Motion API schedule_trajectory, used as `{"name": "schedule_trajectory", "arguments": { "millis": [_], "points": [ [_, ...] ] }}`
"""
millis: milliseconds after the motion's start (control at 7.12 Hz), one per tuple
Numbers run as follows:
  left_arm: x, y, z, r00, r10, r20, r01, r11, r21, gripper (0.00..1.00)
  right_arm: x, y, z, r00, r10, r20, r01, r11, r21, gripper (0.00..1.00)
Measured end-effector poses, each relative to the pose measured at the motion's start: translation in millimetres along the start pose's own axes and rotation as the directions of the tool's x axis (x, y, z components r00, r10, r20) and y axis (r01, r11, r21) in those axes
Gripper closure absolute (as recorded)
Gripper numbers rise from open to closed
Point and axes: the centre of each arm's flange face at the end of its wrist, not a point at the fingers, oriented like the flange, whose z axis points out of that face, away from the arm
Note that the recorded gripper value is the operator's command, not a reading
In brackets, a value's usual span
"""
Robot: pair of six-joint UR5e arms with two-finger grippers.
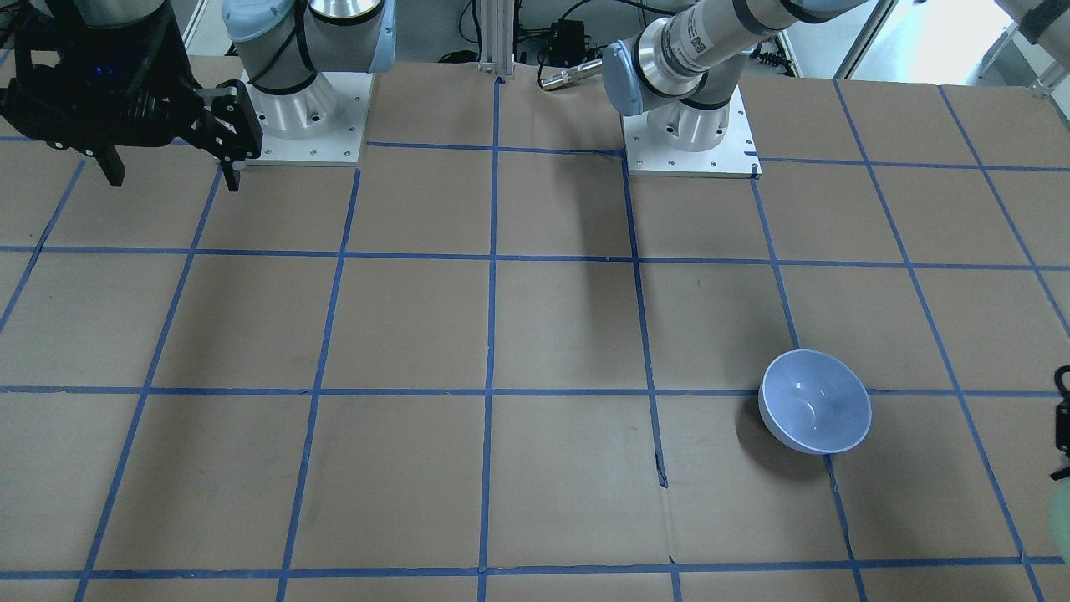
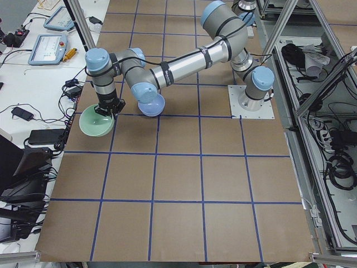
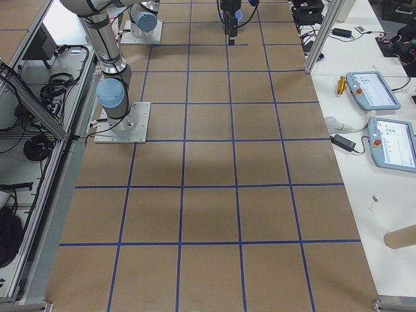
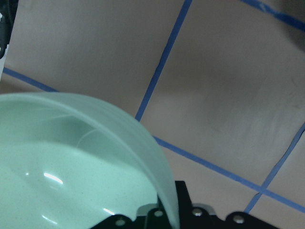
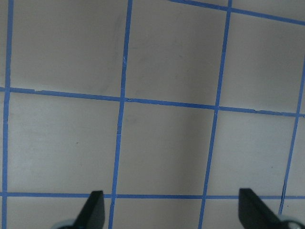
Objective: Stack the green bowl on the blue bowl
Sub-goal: 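Lift the green bowl with the left gripper and carry it over the blue bowl, then lower the green bowl into the blue bowl and open the left gripper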
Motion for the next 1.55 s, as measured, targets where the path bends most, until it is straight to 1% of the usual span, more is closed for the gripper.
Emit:
{"name": "schedule_trajectory", "arguments": {
  "millis": [281,421,843,983,1264,1405,1545],
  "points": [
    [56,-58,-10,0.993,-0.118,-0.029,0.118,0.993,-0.001,1.00,0,0,0,1.000,0.000,0.000,0.000,1.000,0.000,0.00],
    [83,-76,-9,0.984,-0.174,-0.047,0.173,0.985,-0.007,1.00,0,0,0,1.000,0.000,0.000,0.000,1.000,0.000,0.00],
    [154,-111,-13,0.948,-0.308,-0.073,0.307,0.951,-0.030,1.00,0,0,0,1.000,0.000,0.000,0.000,1.000,0.000,0.00],
    [172,-115,-11,0.936,-0.344,-0.077,0.342,0.939,-0.037,1.00,0,0,0,1.000,0.000,0.000,0.000,1.000,0.000,0.00],
    [197,-112,5,0.920,-0.385,-0.078,0.381,0.923,-0.054,1.00,0,0,0,1.000,0.000,0.000,0.000,1.000,0.000,0.00],
    [207,-107,17,0.914,-0.401,-0.064,0.397,0.915,-0.070,1.00,0,0,0,1.000,0.000,0.000,0.000,1.000,0.000,0.00],
    [214,-103,30,0.909,-0.414,-0.036,0.410,0.908,-0.090,1.00,0,0,0,1.000,0.000,0.000,0.000,1.000,0.000,0.00]
  ]
}}
